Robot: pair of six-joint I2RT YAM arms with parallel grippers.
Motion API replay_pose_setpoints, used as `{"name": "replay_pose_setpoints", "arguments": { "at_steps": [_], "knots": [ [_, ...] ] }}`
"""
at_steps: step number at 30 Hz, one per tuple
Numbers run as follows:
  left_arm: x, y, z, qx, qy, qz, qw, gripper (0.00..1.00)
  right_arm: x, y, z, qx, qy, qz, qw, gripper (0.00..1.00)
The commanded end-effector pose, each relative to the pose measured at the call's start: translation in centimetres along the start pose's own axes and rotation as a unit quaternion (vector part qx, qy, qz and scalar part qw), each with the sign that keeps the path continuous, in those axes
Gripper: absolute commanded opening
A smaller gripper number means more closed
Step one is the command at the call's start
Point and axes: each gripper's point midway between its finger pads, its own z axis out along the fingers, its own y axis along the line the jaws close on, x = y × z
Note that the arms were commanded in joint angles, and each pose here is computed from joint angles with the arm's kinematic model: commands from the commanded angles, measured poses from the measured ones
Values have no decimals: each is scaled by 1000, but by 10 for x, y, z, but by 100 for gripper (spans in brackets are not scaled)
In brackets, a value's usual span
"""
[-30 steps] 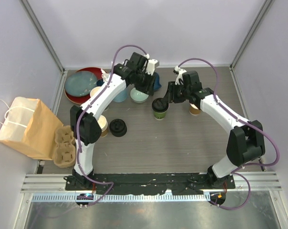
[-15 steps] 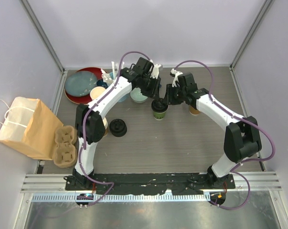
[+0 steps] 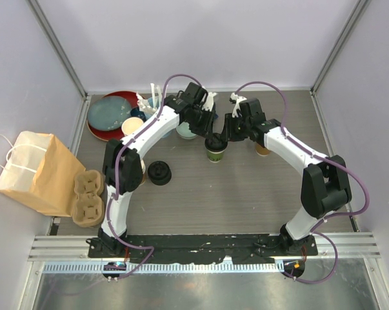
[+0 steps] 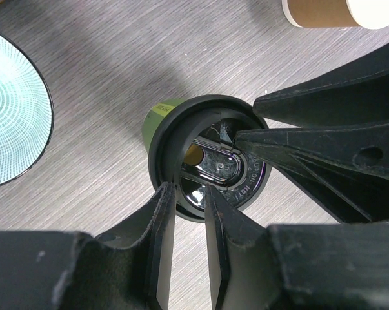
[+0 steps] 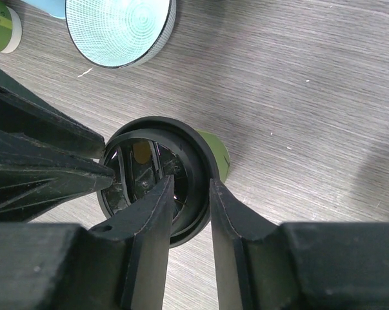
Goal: Pack the takeout coffee
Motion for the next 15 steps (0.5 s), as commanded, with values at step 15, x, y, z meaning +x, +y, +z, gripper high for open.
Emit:
{"name": "replay_pose_setpoints", "arguments": {
  "at_steps": [15],
  "knots": [
    [-18, -7, -24, 3, -40, 22, 999, 29, -35, 16, -30, 23, -52, -45, 997, 40]
  ]
}}
